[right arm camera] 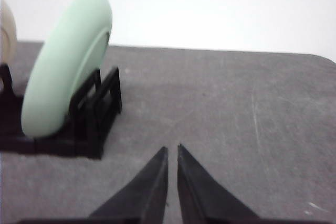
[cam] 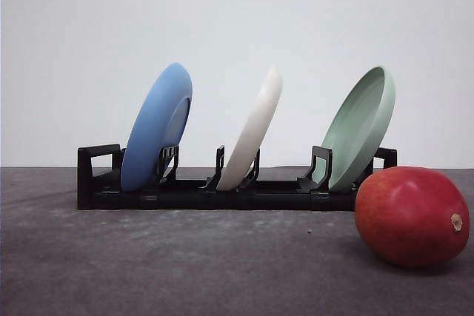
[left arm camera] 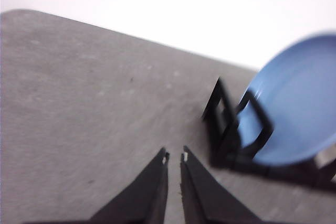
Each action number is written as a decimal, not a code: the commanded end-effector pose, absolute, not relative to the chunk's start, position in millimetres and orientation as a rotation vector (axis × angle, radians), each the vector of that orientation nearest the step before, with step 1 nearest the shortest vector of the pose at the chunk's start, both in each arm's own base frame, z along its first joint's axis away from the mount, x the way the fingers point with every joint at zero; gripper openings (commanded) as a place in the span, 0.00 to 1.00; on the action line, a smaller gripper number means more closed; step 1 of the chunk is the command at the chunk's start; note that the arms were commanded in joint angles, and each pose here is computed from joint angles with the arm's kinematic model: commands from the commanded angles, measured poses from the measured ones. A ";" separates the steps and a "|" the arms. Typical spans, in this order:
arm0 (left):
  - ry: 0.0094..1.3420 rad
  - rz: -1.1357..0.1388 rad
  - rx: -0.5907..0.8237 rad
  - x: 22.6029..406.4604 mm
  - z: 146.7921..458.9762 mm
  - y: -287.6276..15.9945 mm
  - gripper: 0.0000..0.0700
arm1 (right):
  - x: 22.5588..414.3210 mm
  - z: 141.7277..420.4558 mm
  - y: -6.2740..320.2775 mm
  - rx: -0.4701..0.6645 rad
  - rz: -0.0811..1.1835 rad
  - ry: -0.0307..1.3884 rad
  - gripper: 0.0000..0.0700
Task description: Place pomegranate in white plate
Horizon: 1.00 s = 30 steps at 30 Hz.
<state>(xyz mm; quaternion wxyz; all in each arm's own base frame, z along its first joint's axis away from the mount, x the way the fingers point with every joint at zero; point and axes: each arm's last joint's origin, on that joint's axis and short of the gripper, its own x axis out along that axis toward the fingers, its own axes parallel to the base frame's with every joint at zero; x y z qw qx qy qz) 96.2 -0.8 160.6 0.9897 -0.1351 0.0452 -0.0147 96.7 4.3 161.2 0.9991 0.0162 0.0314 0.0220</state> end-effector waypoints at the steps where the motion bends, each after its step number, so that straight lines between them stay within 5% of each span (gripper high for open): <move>1: 0.053 -0.028 -0.402 97.0 162.2 -0.7 0.04 | 97.1 162.8 4.3 0.145 0.043 0.039 0.04; 6: -0.124 -0.065 -0.405 94.3 186.8 -0.7 0.02 | 96.0 177.4 4.4 0.347 0.064 -0.074 0.01; 13: -0.228 -0.077 -0.323 77.2 238.8 -0.8 0.02 | 82.2 218.1 6.0 0.360 0.144 -0.085 0.01; 23: 0.130 -0.026 -0.209 56.1 305.9 -1.0 0.02 | 57.6 276.9 6.4 0.261 0.158 0.170 0.01; 30: 0.412 -0.105 -0.131 71.6 322.0 -3.5 0.02 | 72.8 292.5 10.2 0.189 0.263 0.302 0.01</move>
